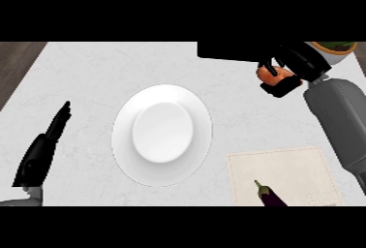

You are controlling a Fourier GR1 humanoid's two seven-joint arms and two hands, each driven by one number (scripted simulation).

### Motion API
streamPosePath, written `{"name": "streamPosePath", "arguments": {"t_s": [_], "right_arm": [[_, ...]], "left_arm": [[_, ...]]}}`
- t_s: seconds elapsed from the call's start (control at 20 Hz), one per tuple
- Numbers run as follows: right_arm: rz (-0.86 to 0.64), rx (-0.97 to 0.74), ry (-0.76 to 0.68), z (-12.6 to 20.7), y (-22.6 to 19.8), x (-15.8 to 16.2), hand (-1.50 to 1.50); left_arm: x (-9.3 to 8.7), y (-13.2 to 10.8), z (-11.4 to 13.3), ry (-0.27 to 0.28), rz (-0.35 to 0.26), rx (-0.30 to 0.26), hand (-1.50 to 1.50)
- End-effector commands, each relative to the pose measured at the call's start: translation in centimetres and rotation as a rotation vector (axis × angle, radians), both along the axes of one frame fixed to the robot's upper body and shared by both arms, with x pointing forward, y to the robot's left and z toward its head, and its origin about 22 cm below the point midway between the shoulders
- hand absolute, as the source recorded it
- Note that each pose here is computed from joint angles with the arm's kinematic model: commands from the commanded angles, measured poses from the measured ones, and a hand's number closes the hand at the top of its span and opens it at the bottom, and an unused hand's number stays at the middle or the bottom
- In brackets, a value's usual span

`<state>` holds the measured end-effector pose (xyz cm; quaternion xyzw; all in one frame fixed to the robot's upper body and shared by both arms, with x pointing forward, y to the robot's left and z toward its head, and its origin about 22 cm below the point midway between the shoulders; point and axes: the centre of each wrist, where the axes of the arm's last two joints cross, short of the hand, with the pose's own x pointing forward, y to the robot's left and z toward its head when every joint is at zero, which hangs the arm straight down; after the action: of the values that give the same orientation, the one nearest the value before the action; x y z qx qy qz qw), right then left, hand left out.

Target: Pick the sweet potato from the placemat and place it in the plate

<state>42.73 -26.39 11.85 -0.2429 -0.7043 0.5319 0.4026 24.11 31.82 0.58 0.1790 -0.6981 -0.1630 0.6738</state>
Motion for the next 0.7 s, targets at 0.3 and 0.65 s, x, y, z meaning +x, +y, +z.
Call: {"name": "streamPosePath", "arguments": {"t_s": [0.3, 0.65], "right_arm": [[0.428, 0.287, -0.078, 4.1, 3.8, 2.9, 1.50], [0.570, 0.295, -0.014, 4.3, 11.6, 2.5, 1.50]], "left_arm": [[-1.0, 1.1, -1.6, 0.021, 0.059, -0.003, 0.00], [-2.0, 1.8, -0.1, 0.030, 0.084, -0.006, 0.00]]}}
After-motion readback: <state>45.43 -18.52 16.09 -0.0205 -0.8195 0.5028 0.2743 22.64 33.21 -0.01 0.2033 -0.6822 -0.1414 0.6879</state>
